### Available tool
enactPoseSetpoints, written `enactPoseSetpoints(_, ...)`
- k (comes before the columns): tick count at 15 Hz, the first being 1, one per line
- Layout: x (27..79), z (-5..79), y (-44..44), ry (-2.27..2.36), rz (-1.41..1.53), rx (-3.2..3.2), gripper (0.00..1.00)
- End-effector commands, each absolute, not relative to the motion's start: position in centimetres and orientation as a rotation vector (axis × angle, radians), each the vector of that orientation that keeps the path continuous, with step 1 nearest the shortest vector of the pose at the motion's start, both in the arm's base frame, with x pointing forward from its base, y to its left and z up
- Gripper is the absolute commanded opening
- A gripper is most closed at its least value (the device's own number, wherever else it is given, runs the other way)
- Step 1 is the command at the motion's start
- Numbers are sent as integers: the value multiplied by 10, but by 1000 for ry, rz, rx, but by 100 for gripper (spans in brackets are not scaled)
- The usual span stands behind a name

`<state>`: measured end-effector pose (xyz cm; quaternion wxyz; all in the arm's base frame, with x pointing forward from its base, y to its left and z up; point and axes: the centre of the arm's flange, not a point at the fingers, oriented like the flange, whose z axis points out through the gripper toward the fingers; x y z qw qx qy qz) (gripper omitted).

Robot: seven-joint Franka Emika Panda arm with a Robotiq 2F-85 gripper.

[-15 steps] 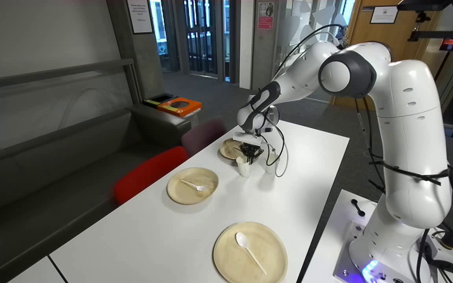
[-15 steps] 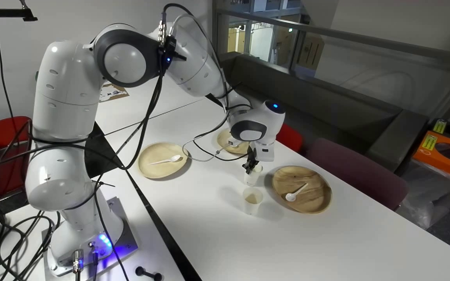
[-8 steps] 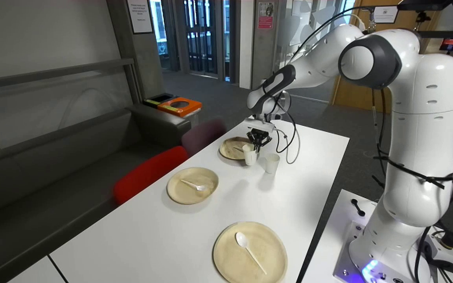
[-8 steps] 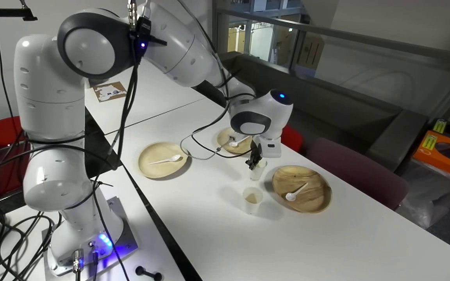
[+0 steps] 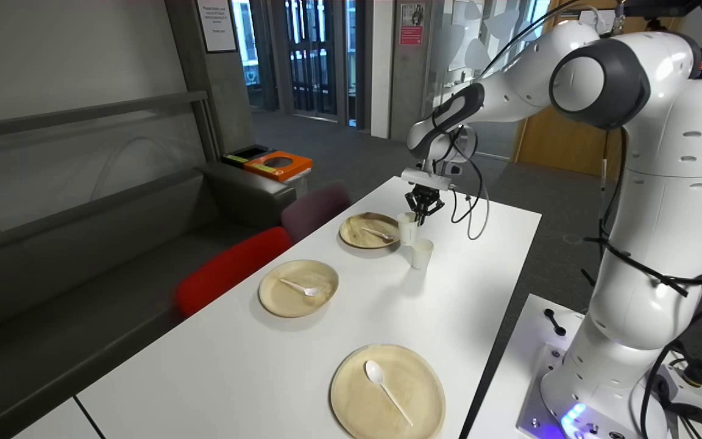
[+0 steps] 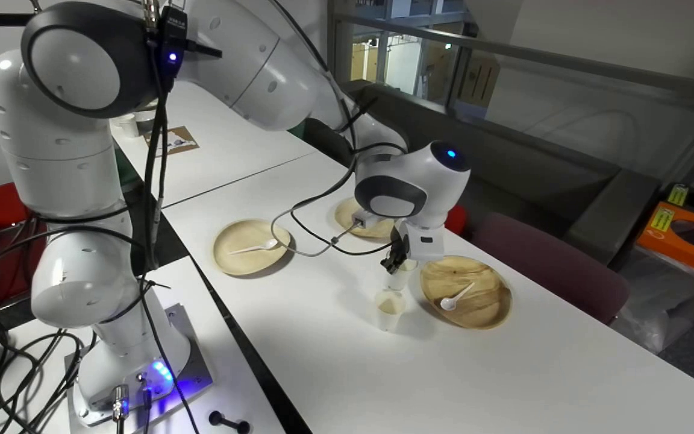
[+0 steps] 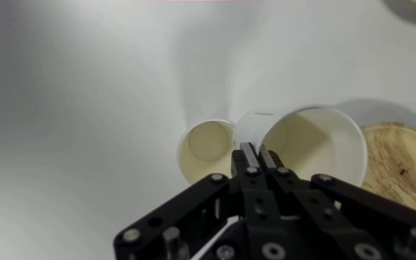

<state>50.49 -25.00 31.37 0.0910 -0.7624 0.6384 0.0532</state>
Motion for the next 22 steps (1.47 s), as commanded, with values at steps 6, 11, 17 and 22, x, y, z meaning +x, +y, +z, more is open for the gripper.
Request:
enactPoseSetpoints(6,478,324,-261,1900,172,-2214,1)
enactPoseSetpoints(11,470,319,-267,1927,186,-2201,1)
enactPoseSetpoints(17,459,313,-280,1967,199,-2173,1)
enactPoseSetpoints(22,454,310,-285,1987,214,-2158,1)
